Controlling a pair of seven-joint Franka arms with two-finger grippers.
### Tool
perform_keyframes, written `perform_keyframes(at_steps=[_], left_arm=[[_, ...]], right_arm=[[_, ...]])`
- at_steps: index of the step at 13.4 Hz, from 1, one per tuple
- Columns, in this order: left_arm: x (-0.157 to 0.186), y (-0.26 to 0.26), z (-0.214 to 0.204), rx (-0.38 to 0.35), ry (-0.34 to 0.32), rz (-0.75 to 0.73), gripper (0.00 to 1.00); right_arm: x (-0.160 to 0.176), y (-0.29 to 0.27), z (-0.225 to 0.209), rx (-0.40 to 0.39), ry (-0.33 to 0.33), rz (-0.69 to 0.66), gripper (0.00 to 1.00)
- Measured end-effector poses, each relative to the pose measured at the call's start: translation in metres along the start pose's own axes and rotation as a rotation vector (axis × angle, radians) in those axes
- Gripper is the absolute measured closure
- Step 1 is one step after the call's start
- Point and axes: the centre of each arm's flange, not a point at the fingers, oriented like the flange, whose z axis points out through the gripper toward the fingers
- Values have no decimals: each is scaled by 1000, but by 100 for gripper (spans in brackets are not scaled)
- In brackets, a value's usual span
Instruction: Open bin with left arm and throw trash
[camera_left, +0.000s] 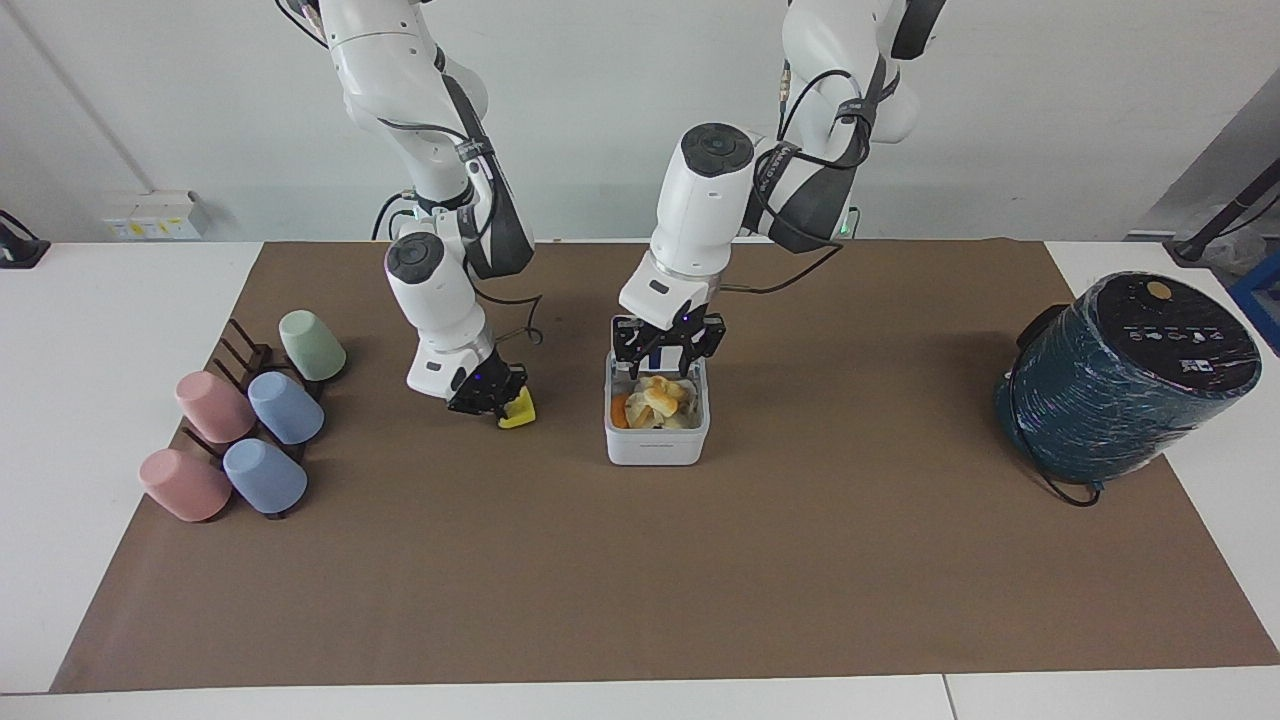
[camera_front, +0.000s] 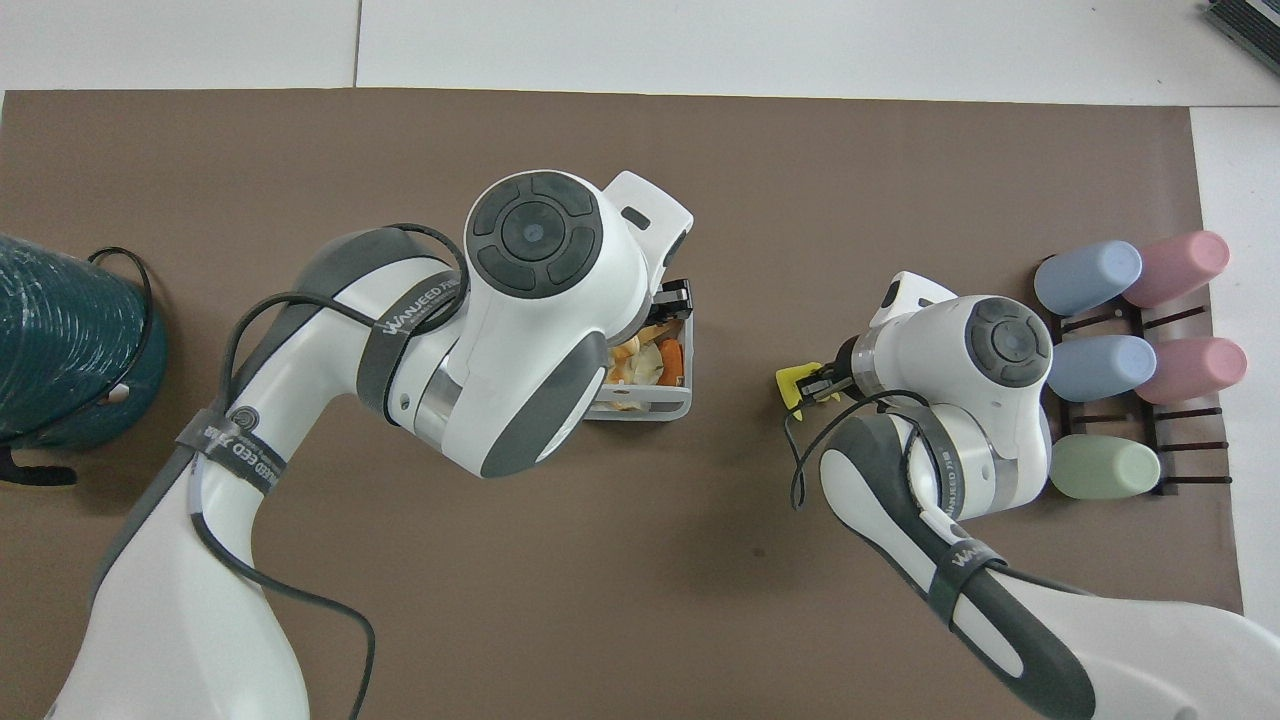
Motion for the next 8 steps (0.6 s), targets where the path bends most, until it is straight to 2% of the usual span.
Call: perform_keyframes(at_steps=[3, 8], left_arm=[[22, -30, -20, 36, -15, -54, 29], [86, -148, -92, 84, -57, -30, 29]], right_arm=[[16, -10, -31, 4, 8, 95, 99], [57, -15, -131, 11, 94, 213, 99]])
